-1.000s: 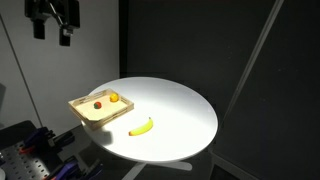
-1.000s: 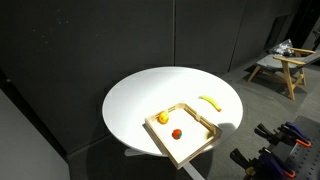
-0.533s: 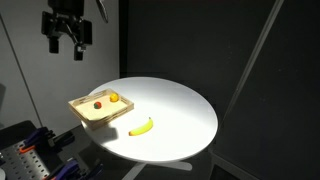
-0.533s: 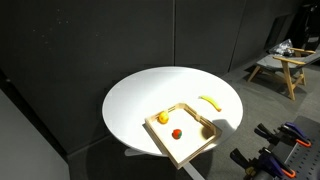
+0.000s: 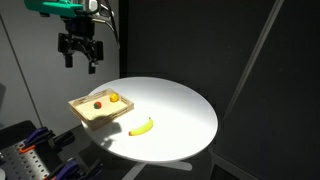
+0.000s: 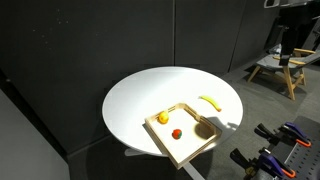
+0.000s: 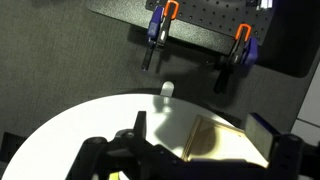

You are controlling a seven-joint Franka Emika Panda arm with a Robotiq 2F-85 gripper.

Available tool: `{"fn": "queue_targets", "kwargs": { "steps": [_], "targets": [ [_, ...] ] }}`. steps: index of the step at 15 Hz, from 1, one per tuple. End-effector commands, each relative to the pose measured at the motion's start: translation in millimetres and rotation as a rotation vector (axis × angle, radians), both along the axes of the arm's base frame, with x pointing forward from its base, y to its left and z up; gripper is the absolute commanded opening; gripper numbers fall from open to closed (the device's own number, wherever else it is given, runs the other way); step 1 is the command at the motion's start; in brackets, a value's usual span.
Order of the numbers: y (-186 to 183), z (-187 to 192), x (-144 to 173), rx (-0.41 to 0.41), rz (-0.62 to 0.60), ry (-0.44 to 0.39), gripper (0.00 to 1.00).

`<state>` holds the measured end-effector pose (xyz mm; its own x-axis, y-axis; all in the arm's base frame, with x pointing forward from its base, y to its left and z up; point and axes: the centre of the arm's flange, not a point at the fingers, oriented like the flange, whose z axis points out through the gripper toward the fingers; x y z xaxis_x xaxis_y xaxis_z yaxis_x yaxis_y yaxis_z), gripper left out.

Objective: Take the strawberry off of the tray

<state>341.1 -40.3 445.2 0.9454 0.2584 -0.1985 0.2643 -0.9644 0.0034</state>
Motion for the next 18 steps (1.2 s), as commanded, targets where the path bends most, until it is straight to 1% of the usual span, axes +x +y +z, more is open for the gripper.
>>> {"fn": "queue_targets", "kwargs": {
  "steps": [1,7,13,16,18],
  "targets": [
    [13.4,-23.8,21.7,0.001,0.003,-0.02,1.0],
    [37.7,-58.9,47.9,-0.02,0.014,-0.011,1.0],
    [66.2,-98.1,68.3,-0.046,-0.046,0.002,1.0],
    [79.5,-116.1,76.4,-0.044,-0.072,-0.017,1.0],
    [86.6,-125.6,82.2,-0.045,-0.114,-0.031,1.0]
  ]
}}
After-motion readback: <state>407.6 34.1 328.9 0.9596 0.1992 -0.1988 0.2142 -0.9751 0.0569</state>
